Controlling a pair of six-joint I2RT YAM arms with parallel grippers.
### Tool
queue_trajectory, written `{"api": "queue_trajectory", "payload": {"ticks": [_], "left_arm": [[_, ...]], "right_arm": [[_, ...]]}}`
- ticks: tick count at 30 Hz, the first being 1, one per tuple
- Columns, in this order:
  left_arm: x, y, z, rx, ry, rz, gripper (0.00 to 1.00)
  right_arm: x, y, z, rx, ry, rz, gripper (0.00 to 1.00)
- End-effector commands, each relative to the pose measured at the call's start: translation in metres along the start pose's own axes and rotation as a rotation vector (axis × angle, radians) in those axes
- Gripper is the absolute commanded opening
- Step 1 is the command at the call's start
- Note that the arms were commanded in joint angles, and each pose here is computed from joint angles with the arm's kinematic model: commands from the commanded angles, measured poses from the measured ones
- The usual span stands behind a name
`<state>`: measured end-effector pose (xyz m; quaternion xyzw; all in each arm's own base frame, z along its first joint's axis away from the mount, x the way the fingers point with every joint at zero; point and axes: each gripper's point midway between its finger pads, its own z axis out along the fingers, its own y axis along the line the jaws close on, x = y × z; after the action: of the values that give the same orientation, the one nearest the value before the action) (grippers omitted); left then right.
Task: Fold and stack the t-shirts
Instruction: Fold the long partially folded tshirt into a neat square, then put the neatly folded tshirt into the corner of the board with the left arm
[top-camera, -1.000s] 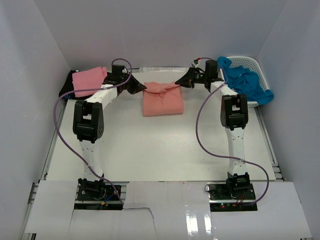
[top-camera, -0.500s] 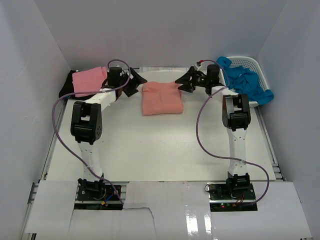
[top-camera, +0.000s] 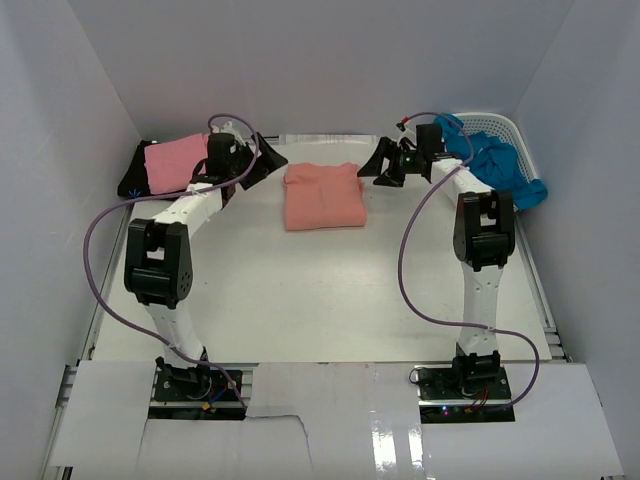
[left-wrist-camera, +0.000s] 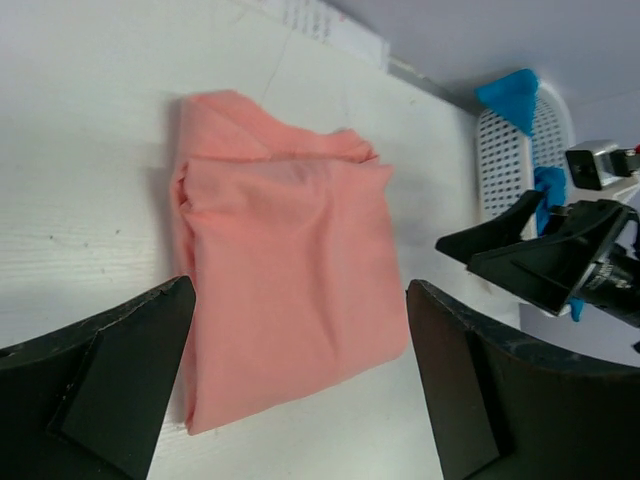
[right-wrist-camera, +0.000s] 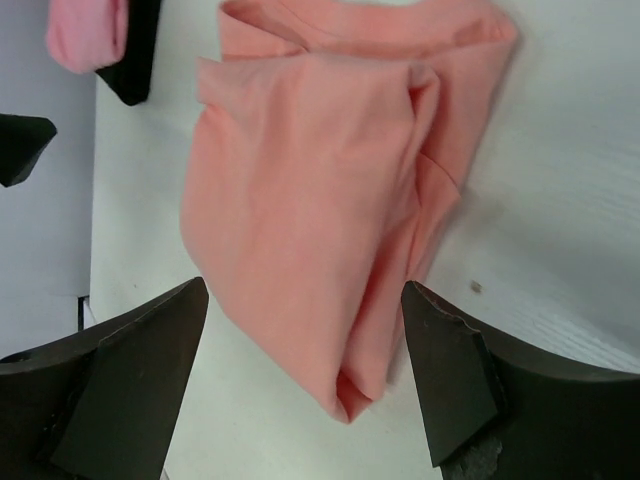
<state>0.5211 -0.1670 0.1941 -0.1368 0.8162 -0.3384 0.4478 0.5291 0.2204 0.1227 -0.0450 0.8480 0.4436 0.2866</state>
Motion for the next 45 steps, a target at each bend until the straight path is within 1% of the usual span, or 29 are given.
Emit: {"api": "queue_trajectory", "payload": {"ticks": [1, 7, 15, 18, 19, 21, 23, 24, 25, 27, 28, 29, 30, 31, 32, 34, 35, 36, 37, 38, 39, 40, 41, 42, 43, 44, 45], "left_arm": [[0.049, 0.037, 0.017, -0.065, 0.143, -0.011, 0.98], [0.090, 0.053, 0.041, -0.086, 0.234, 0.004, 0.98], [0.122, 0.057, 0.058, -0.081, 0.294, 0.005, 0.98], [0.126, 0.056, 0.060, -0.073, 0.302, 0.017, 0.98], [0.129, 0.056, 0.060, -0.074, 0.308, 0.018, 0.98], [0.130, 0.057, 0.060, -0.075, 0.312, 0.020, 0.98], [0.132, 0.058, 0.059, -0.077, 0.317, 0.019, 0.97], [0.135, 0.058, 0.060, -0.074, 0.324, 0.022, 0.94], [0.136, 0.059, 0.059, -0.073, 0.328, 0.022, 0.88], [0.141, 0.062, 0.059, -0.075, 0.346, 0.024, 0.66], [0.145, 0.066, 0.059, -0.090, 0.355, 0.022, 0.45], [0.149, 0.072, 0.056, -0.121, 0.374, 0.014, 0.33], [0.152, 0.076, 0.054, -0.135, 0.385, 0.010, 0.20], [0.157, 0.077, 0.052, -0.145, 0.400, 0.003, 0.00], [0.167, 0.083, 0.045, -0.175, 0.435, -0.013, 0.00], [0.182, 0.083, 0.028, -0.197, 0.474, -0.022, 0.00], [0.188, 0.082, 0.021, -0.206, 0.485, -0.018, 0.00], [0.192, 0.084, 0.014, -0.230, 0.488, -0.011, 0.00], [0.201, 0.079, 0.006, -0.235, 0.506, -0.001, 0.00], [0.210, 0.077, -0.010, -0.246, 0.527, 0.003, 0.00], [0.215, 0.077, -0.019, -0.257, 0.535, 0.011, 0.00], [0.225, 0.069, -0.027, -0.254, 0.553, 0.022, 0.00], [0.223, 0.057, -0.039, -0.234, 0.545, 0.029, 0.00], [0.240, 0.064, -0.055, -0.254, 0.580, 0.022, 0.00], [0.249, 0.058, -0.064, -0.246, 0.595, 0.017, 0.00], [0.246, 0.046, -0.074, -0.220, 0.579, 0.018, 0.00], [0.260, 0.053, -0.088, -0.235, 0.609, 0.006, 0.00]], "right_arm": [[0.020, -0.027, 0.005, 0.095, 0.076, 0.032, 0.84], [0.037, -0.038, 0.017, 0.097, 0.121, 0.061, 0.85], [0.061, -0.038, 0.033, 0.068, 0.185, 0.077, 0.85], [0.070, -0.034, 0.038, 0.050, 0.206, 0.078, 0.79], [0.073, -0.035, 0.039, 0.047, 0.212, 0.081, 0.74], [0.079, -0.034, 0.040, 0.044, 0.225, 0.088, 0.67], [0.088, -0.035, 0.041, 0.048, 0.244, 0.095, 0.54], [0.089, -0.035, 0.039, 0.048, 0.248, 0.097, 0.43], [0.093, -0.036, 0.039, 0.050, 0.254, 0.095, 0.38], [0.102, -0.036, 0.037, 0.056, 0.266, 0.102, 0.33], [0.107, -0.037, 0.035, 0.063, 0.273, 0.104, 0.25], [0.119, -0.041, 0.032, 0.077, 0.293, 0.119, 0.21], [0.118, -0.035, 0.028, 0.074, 0.283, 0.104, 0.19], [0.123, -0.036, 0.024, 0.086, 0.284, 0.106, 0.19], [0.142, -0.043, 0.019, 0.115, 0.306, 0.128, 0.18], [0.144, -0.036, 0.007, 0.121, 0.294, 0.108, 0.18], [0.163, -0.040, 0.000, 0.136, 0.322, 0.135, 0.18], [0.162, -0.031, -0.006, 0.124, 0.308, 0.117, 0.17], [0.169, -0.029, -0.012, 0.125, 0.315, 0.121, 0.16], [0.169, -0.018, -0.020, 0.118, 0.301, 0.100, 0.16], [0.195, -0.021, -0.029, 0.134, 0.336, 0.129, 0.16], [0.202, -0.020, -0.034, 0.139, 0.336, 0.124, 0.17], [0.202, -0.008, -0.042, 0.131, 0.321, 0.099, 0.17], [0.226, -0.011, -0.051, 0.147, 0.354, 0.124, 0.17], [0.232, -0.009, -0.056, 0.152, 0.354, 0.120, 0.17], [0.232, -0.001, -0.063, 0.146, 0.340, 0.102, 0.17], [0.239, 0.000, -0.068, 0.149, 0.345, 0.106, 0.18]]}}
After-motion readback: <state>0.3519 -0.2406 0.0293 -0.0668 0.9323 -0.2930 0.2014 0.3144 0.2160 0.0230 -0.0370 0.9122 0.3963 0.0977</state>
